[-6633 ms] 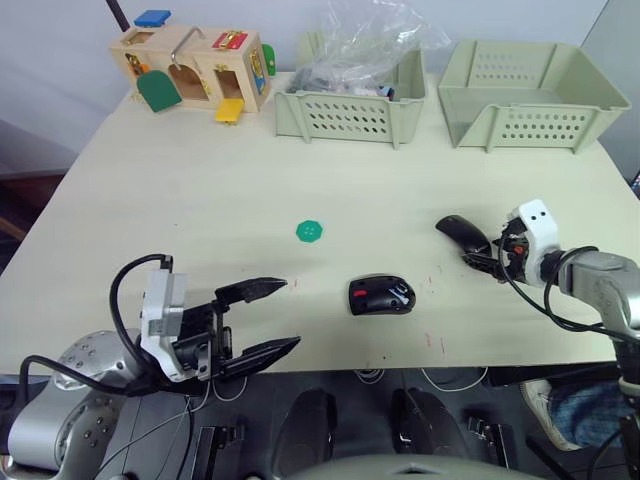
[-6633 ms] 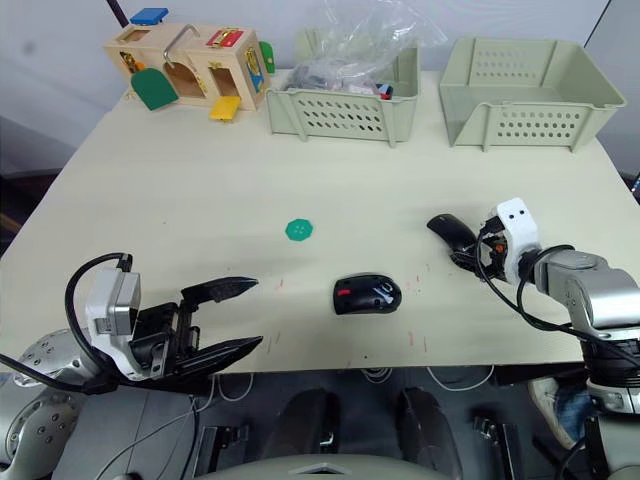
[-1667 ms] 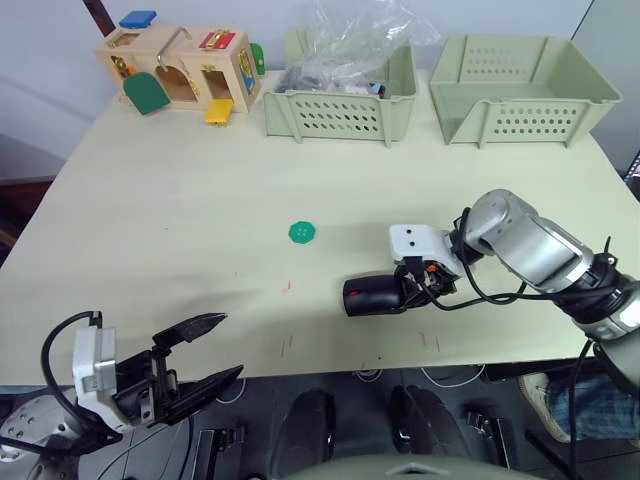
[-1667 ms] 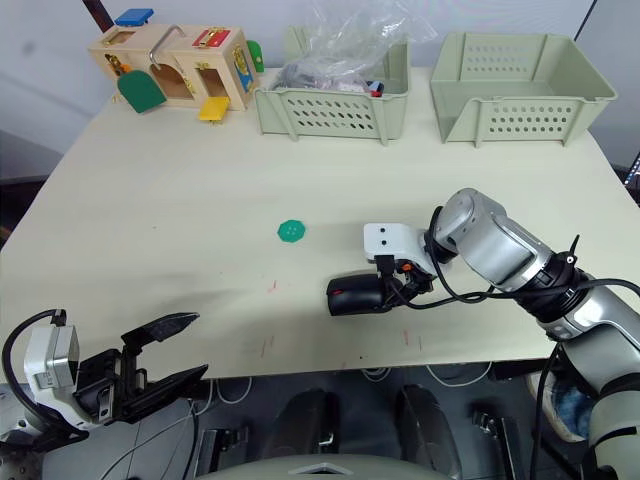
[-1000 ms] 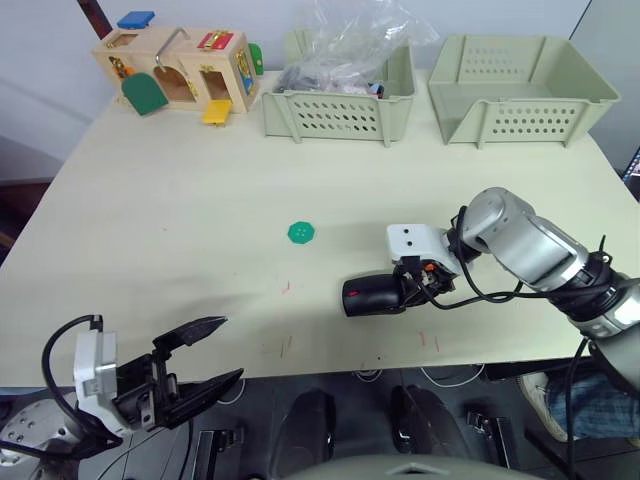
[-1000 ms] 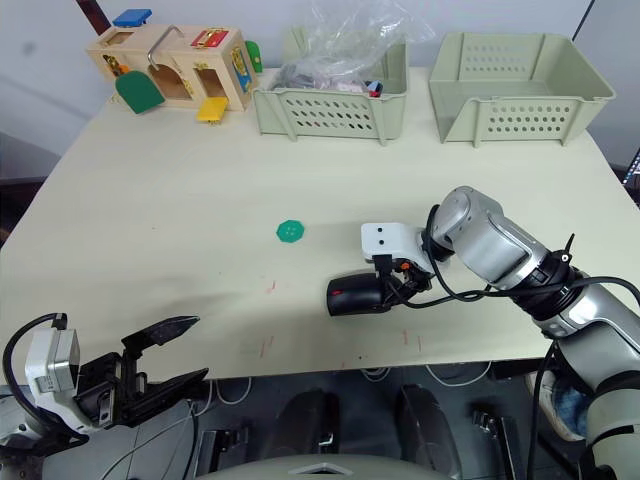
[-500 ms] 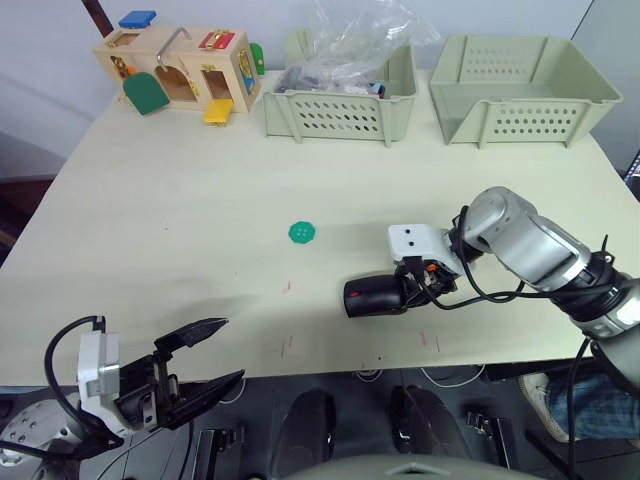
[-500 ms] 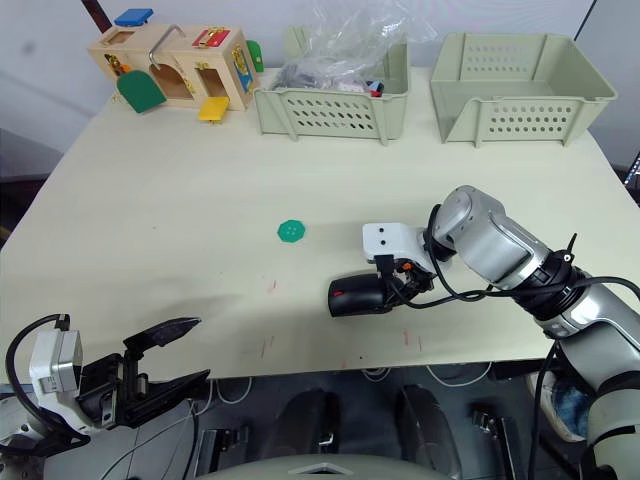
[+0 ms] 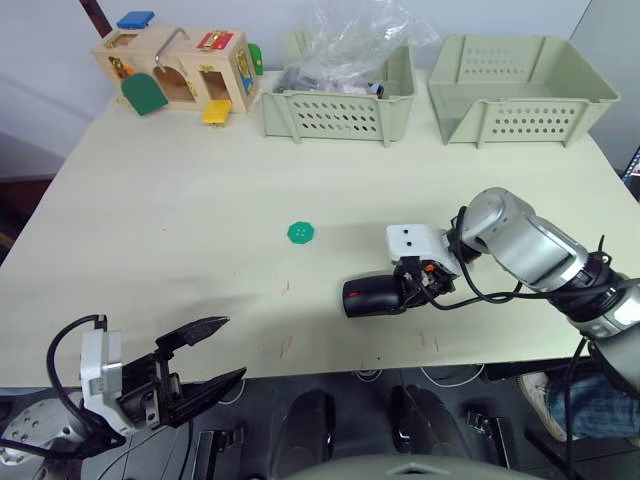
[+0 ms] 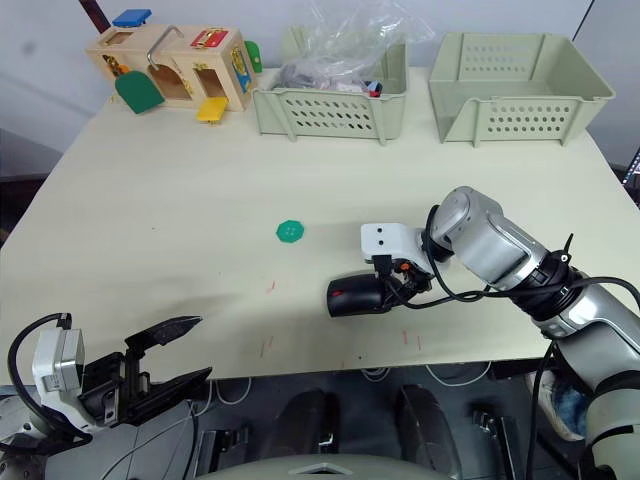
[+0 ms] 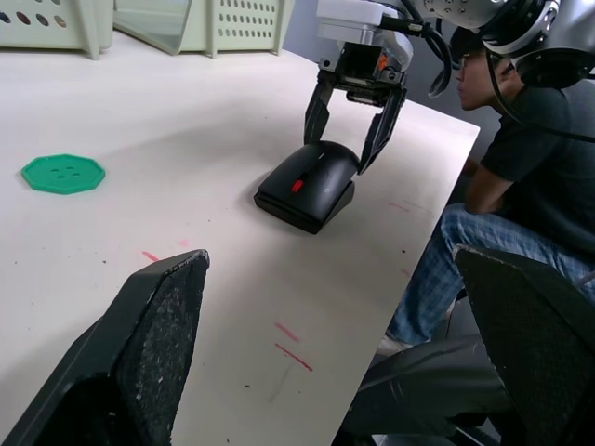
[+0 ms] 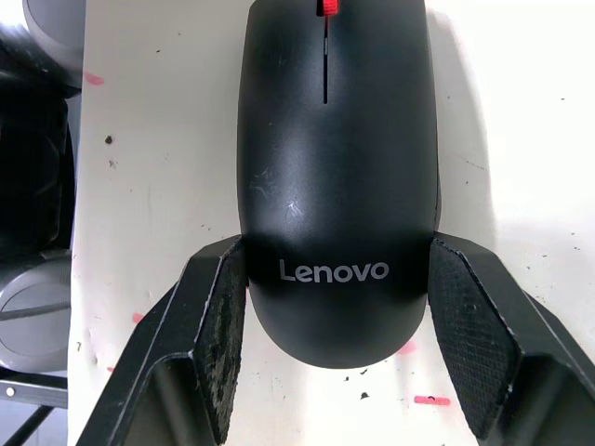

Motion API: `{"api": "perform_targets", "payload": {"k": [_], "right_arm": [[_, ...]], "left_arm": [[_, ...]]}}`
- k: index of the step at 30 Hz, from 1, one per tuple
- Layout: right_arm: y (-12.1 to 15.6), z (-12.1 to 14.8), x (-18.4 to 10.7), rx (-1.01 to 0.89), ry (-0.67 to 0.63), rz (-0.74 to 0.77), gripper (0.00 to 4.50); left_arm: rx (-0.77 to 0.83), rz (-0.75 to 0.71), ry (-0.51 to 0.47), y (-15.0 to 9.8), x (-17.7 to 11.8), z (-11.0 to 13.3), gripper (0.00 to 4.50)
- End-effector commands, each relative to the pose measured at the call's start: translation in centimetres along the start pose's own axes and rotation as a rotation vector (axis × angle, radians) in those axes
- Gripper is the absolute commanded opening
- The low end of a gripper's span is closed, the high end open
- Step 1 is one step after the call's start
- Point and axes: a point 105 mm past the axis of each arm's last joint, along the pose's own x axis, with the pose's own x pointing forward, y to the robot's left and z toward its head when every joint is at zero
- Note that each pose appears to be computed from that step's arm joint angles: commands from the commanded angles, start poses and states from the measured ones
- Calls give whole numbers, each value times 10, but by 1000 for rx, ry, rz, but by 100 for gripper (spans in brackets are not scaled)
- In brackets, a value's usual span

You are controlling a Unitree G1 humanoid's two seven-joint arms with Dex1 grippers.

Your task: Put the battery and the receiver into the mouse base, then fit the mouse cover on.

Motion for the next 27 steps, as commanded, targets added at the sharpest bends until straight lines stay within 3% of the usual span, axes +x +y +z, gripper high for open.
{"api": "perform_targets", "payload": {"k": [1,27], "right_arm": [[1,2,4,-11,12,6,249],[2,5,6,2,21,1,249]], "left_arm": [[24,-20,-8,-5,3,6,450],[27,-18,-6,-5,7,6,450]]}}
